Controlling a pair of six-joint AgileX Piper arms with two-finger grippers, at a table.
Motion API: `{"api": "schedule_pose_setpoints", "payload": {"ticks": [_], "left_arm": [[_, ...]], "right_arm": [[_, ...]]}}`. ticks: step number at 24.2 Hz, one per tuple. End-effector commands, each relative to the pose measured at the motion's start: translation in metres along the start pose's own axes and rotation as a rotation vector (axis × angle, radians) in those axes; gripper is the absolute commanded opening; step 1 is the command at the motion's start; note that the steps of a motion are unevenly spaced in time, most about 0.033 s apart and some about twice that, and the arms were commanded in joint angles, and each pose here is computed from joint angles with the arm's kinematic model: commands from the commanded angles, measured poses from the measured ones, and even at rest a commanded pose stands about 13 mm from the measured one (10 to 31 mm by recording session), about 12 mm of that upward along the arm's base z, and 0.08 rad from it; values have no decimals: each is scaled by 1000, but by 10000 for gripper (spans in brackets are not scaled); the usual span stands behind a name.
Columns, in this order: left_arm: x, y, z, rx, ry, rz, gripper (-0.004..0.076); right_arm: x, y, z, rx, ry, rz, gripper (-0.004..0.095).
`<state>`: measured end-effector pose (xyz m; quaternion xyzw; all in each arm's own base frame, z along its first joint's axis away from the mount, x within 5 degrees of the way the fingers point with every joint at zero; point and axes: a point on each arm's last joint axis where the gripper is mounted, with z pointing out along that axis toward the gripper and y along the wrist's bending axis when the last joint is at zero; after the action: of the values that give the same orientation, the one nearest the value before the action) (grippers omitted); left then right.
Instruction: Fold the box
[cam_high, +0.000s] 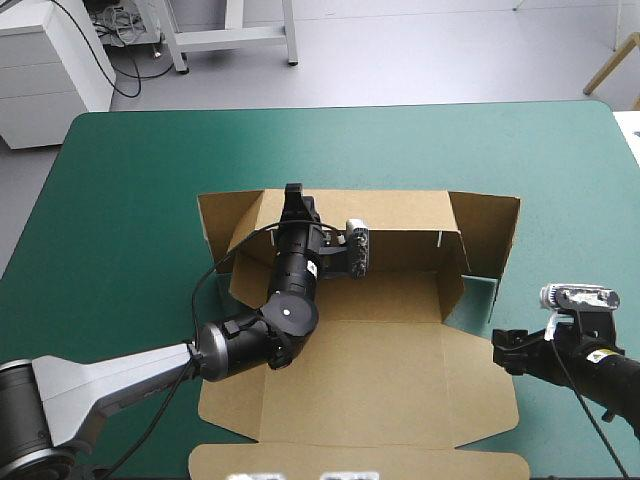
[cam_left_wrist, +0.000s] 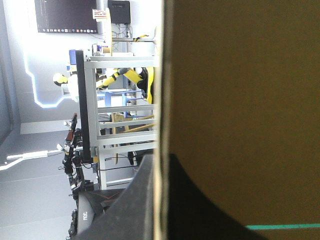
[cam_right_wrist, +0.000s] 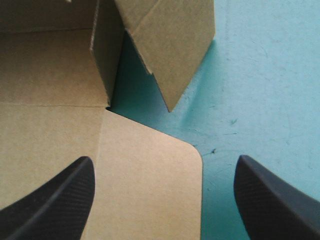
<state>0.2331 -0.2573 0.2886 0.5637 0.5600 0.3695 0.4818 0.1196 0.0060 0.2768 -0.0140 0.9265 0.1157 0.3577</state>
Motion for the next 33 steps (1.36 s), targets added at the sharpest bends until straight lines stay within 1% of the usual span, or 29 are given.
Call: {"api": "schedule_pose_setpoints", "payload": {"ticks": [1,3,5,8,10,11,13,15,17,18,20,25,27,30,33], "left_arm": [[1,25,-10,-84,-17,-36,-10],[1,25,-10,-84,-17,-36,-10],[1,25,-10,-84,-17,-36,-10],[1,24,-10,-82,-21,-35,-10],[1,24,-10,-82,-22,-38,-10],[1,24,-10,-82,-22,-38,-10],[1,24,-10,-82,-21,-37,-10],[1,24,-10,-82,-21,-37,-10],[1,24,-10,-82,-21,-37,-10],[1,24,-10,-82,-21,-37,-10],[0,25,-10,-85,-23,-35,-10],[1,25,-10,-87,-22,-33,-10],[1,25,-10,-87,-22,-33,-10],[1,25,-10,-88,-20,-33,-10],[1,25,-10,-89,-19,-34,-10]], "right_arm": [[-13,3,-7,-21,-88,26,657],[-17,5,-12,-18,-92,7,632],[-34,9,-28,-11,-142,-29,618],[-77,16,-61,11,-273,-67,618],[-108,17,-73,14,-322,-79,616],[-120,15,-72,11,-323,-69,616],[-161,9,-68,-2,-325,-64,616],[-181,3,-57,-21,-297,-75,617],[-200,0,-46,-60,-281,-99,616],[-214,-3,-36,-99,-267,-92,616],[-230,-6,-17,-149,-245,-89,605],[-239,-4,32,-190,-152,-105,570],[-240,-4,51,-192,-126,-105,566],[-240,-11,74,-194,-84,-70,566],[-236,-16,86,-184,-33,-73,566]]}}
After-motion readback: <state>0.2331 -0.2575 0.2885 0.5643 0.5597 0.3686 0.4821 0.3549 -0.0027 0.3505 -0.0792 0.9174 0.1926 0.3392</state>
